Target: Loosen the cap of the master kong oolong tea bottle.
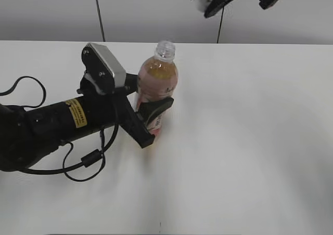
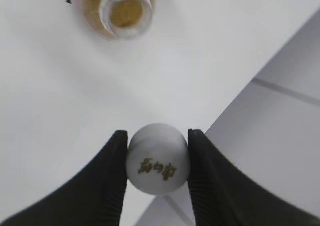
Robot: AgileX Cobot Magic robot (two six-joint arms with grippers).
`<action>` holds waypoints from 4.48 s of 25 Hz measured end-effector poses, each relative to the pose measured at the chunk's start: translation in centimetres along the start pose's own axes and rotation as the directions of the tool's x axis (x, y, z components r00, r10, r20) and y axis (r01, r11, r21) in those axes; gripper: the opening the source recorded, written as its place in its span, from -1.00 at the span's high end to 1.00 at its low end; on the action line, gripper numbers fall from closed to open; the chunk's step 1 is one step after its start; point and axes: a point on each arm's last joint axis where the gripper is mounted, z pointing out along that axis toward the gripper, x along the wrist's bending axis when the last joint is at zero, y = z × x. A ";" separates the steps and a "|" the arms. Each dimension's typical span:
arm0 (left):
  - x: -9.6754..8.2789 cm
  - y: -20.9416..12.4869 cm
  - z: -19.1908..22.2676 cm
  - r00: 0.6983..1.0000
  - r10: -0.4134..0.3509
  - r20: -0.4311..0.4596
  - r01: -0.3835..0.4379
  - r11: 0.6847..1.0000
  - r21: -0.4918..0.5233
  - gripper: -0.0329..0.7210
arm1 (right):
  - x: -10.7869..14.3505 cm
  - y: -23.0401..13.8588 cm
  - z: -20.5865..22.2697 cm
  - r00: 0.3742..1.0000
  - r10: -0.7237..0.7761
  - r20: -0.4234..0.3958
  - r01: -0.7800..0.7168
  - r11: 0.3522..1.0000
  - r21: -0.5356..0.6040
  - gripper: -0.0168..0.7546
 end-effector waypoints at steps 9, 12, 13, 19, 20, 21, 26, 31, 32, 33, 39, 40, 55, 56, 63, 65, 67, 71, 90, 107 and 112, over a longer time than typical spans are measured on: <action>-0.3 0.7 -0.4 1.000 -0.016 0.012 0.017 0.994 -0.105 -0.14 | 2.3 -4.0 3.4 0.448 0.893 -0.035 -0.883 0.448 0.141 0.24; -0.6 0.0 -0.9 0.999 -0.038 0.013 0.039 0.996 -0.075 -0.14 | 3.8 -5.0 6.6 0.118 0.993 -0.021 -0.966 0.120 0.229 0.24; -0.7 -0.2 -1.1 0.999 -0.044 0.010 0.045 0.997 -0.066 -0.14 | 4.5 -5.2 7.5 0.039 0.999 -0.016 -0.966 0.042 0.257 0.24; -0.9 -1.0 -1.8 0.995 -0.097 -0.012 0.096 0.995 -0.033 -0.14 | 10.5 -6.0 12.6 -0.229 0.973 -0.020 -0.864 -0.194 0.464 0.24; -0.9 -1.0 -1.8 0.994 -0.110 -0.014 0.110 0.993 -0.034 -0.14 | 11.8 -6.3 13.1 -0.272 0.962 -0.007 -0.842 -0.235 0.485 0.24; -0.8 -1.0 -1.8 0.993 -0.119 -0.017 0.118 0.992 -0.035 -0.14 | 12.8 -6.6 13.3 -0.309 0.951 0.004 -0.820 -0.269 0.504 0.24; -0.4 -1.0 -1.8 0.986 -0.154 -0.059 0.152 0.988 -0.042 -0.14 | 16.1 -8.3 13.7 -0.410 0.911 0.047 -0.778 -0.377 0.503 0.24; -0.2 -1.0 -1.9 0.982 -0.169 -0.082 0.166 0.985 -0.046 -0.14 | 16.6 -8.4 14.4 -0.426 0.902 0.074 -0.788 -0.410 0.460 0.24; -0.2 -1.0 -1.9 0.982 -0.170 -0.083 0.167 0.985 -0.046 -0.14 | 16.6 -8.5 14.5 -0.430 0.899 0.078 -0.788 -0.416 0.454 0.24; -0.2 -1.1 -1.9 0.981 -0.172 -0.086 0.168 0.985 -0.046 -0.14 | 16.6 -8.6 14.7 -0.432 0.898 0.083 -0.791 -0.421 0.444 0.24; 0.3 -0.5 -1.4 0.980 -0.171 -0.099 0.164 0.984 -0.073 -0.14 | 17.3 -8.8 16.4 -0.461 0.881 0.103 -0.768 -0.455 0.451 0.24; 0.3 -0.5 -1.3 0.980 -0.171 -0.100 0.164 0.984 -0.075 -0.14 | 17.6 -8.8 16.9 -0.465 0.880 0.103 -0.763 -0.457 0.457 0.24; 1.2 -1.8 0.9 0.977 -0.177 -0.122 0.169 0.983 -0.067 -0.14 | 18.2 -9.0 18.3 -0.490 0.863 0.126 -0.746 -0.490 0.451 0.24; 1.2 -1.8 0.9 0.977 -0.176 -0.121 0.169 0.983 -0.068 -0.14 | 18.2 -9.0 18.3 -0.490 0.862 0.127 -0.747 -0.491 0.449 0.24; 0.7 -2.2 0.6 0.982 -0.166 -0.092 0.162 0.986 -0.049 -0.14 | 18.6 -9.0 19.1 -0.492 0.861 0.128 -0.743 -0.492 0.453 0.05; 0.6 -2.2 0.5 0.982 -0.166 -0.089 0.162 0.985 -0.052 -0.14 | 18.7 -9.0 19.3 -0.502 0.856 0.124 -0.737 -0.498 0.457 -0.07; 0.5 -2.3 0.4 0.982 -0.168 -0.088 0.164 0.985 -0.052 -0.14 | 18.7 -8.9 19.4 -0.508 0.853 0.120 -0.734 -0.502 0.458 -0.17; 0.3 -2.5 0.0 0.982 -0.171 -0.084 0.167 0.984 -0.055 -0.14 | 18.7 -8.9 19.4 -0.515 0.849 0.117 -0.732 -0.507 0.455 -0.22; -0.1 -3.1 -1.1 0.977 -0.188 -0.098 0.183 0.982 -0.051 -0.26 | 18.6 -8.8 19.4 -0.533 0.839 0.107 -0.727 -0.519 0.450 -0.24; -0.7 -4.4 -2.8 0.965 -0.222 -0.142 0.225 0.974 0.009 -0.57 | 17.9 -8.7 18.6 -0.536 0.839 0.089 -0.731 -0.515 0.449 -0.24; -0.9 -4.9 -3.5 0.958 -0.235 -0.162 0.243 0.969 0.034 -0.57 | 17.3 -8.7 17.6 -0.530 0.844 0.088 -0.743 -0.511 0.432 -0.40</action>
